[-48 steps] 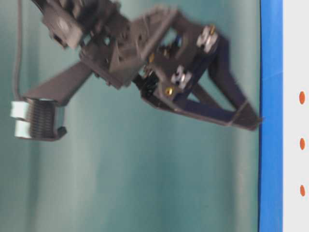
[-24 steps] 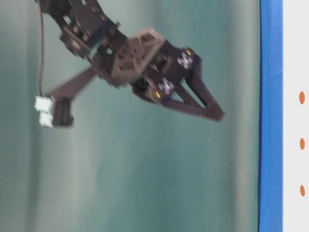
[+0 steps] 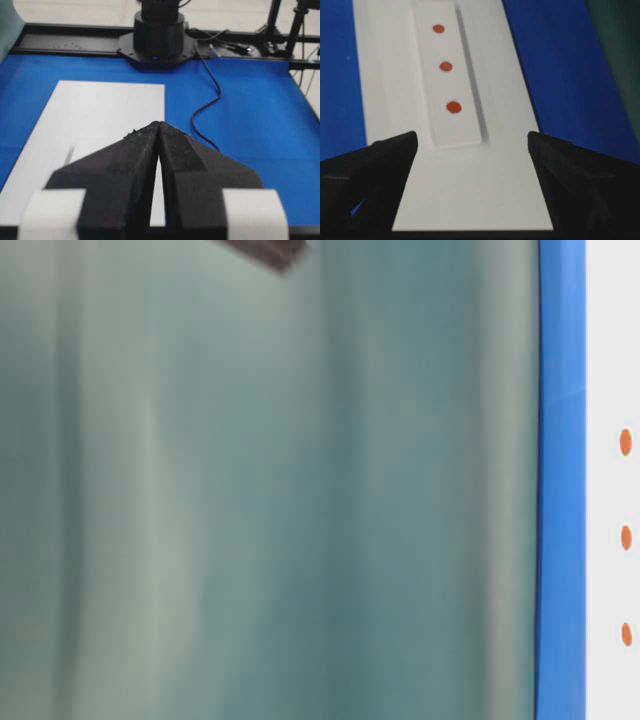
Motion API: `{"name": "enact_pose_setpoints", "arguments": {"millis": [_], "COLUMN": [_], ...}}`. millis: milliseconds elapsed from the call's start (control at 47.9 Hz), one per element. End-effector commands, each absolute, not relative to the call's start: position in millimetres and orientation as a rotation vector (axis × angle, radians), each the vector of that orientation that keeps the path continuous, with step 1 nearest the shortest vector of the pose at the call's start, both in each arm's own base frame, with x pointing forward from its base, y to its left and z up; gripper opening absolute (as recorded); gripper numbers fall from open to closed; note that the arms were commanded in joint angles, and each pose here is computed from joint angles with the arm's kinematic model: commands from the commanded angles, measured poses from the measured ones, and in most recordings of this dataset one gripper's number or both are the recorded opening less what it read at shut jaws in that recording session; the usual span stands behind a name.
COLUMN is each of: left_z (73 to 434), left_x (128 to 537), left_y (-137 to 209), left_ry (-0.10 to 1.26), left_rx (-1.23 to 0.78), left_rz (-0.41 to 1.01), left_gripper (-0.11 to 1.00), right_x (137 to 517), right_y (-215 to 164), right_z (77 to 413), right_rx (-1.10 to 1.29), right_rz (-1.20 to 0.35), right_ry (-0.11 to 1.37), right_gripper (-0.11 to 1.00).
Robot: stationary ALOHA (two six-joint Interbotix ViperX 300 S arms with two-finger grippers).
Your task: Touch the tip of the soldering iron to the mark.
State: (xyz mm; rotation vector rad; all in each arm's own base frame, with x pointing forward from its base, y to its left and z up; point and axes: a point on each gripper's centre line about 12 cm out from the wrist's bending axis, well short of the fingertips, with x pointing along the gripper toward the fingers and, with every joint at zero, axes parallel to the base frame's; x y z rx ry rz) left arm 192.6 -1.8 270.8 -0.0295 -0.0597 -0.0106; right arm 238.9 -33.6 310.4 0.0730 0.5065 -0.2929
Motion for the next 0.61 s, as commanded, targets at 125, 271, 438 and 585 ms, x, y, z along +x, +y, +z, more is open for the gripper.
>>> {"name": "enact_pose_setpoints", "arguments": {"millis": [125, 271, 438, 585], "left_z": [274, 274, 275, 275], "left_x": [194, 194, 194, 194], "left_y": [-2, -2, -2, -2], "left_ry": [-0.072, -0.073, -0.081, -0.084], "left_rx": [-0.04, -0.04, -0.04, -0.039], "left_rz": [-0.01, -0.01, -0.011, -0.012], "left_gripper": [0.0, 0.0, 0.0, 0.0], "right_x": [185, 162, 153, 155], "right_y": [-30, -27, -21, -18], "right_z": [303, 285, 262, 248], "right_rx": [0.106, 0.136, 0.166, 0.17], "right_rz": [-0.276, -0.255, -0.205, -0.179], "right_ry": [0.4, 0.36, 0.315, 0.314], "right_gripper": [0.86, 0.84, 0.8, 0.8]}}
